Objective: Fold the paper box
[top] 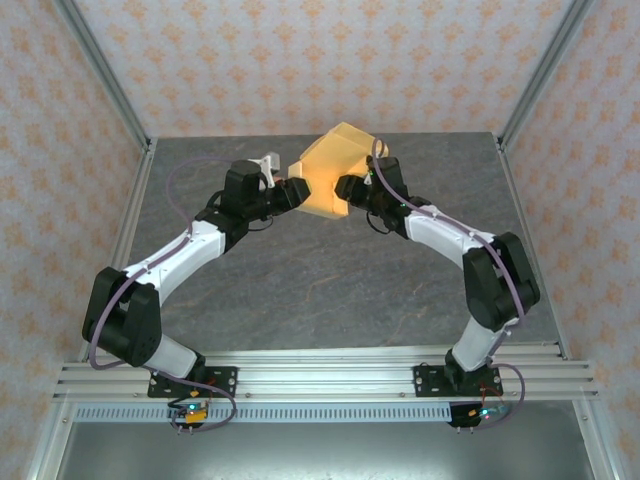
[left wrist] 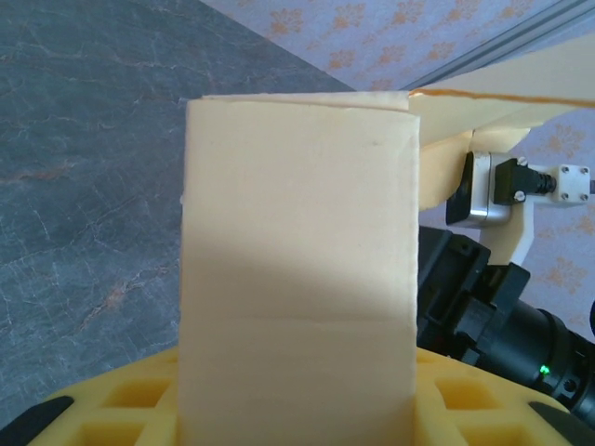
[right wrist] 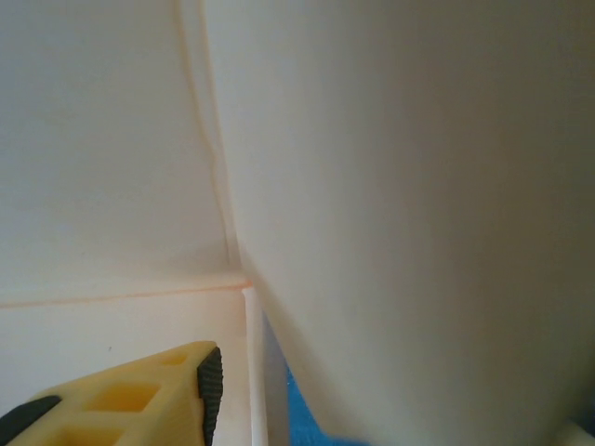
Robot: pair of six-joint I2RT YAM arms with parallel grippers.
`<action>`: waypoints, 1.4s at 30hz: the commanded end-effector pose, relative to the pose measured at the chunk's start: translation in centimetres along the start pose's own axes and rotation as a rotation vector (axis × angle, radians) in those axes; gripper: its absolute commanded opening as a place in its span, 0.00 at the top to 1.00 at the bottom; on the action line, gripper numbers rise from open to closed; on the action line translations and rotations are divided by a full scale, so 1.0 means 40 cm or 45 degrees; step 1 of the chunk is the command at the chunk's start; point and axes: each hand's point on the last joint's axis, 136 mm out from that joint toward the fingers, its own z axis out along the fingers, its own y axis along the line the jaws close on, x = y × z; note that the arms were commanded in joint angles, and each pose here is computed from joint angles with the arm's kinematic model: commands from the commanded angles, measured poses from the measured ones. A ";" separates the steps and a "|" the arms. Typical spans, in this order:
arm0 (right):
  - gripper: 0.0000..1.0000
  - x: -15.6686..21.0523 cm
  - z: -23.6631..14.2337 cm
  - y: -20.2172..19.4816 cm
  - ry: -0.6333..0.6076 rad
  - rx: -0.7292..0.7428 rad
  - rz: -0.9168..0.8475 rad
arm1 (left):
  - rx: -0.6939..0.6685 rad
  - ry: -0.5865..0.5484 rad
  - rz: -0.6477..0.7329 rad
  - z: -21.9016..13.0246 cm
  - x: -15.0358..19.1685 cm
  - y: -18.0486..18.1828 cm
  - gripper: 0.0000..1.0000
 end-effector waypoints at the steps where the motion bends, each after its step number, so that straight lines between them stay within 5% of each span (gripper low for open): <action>1: 0.51 -0.013 0.016 0.002 -0.006 0.030 -0.027 | 0.137 -0.068 0.034 -0.032 -0.029 -0.083 0.68; 25: 0.43 0.059 0.000 0.038 0.035 -0.157 0.042 | 0.129 -0.214 -0.002 -0.055 -0.082 -0.101 0.69; 32: 0.37 -0.033 -0.105 0.124 -0.081 -0.531 0.381 | 0.087 -0.285 -0.063 -0.069 -0.096 -0.078 0.69; 38: 0.14 -0.127 -0.210 0.091 -0.368 -0.669 0.908 | 0.240 -0.356 -0.391 -0.043 -0.110 -0.074 0.69; 42: 0.12 -0.171 -0.211 0.117 -0.378 -0.799 1.100 | 0.319 -0.343 -0.491 -0.034 -0.116 -0.099 0.68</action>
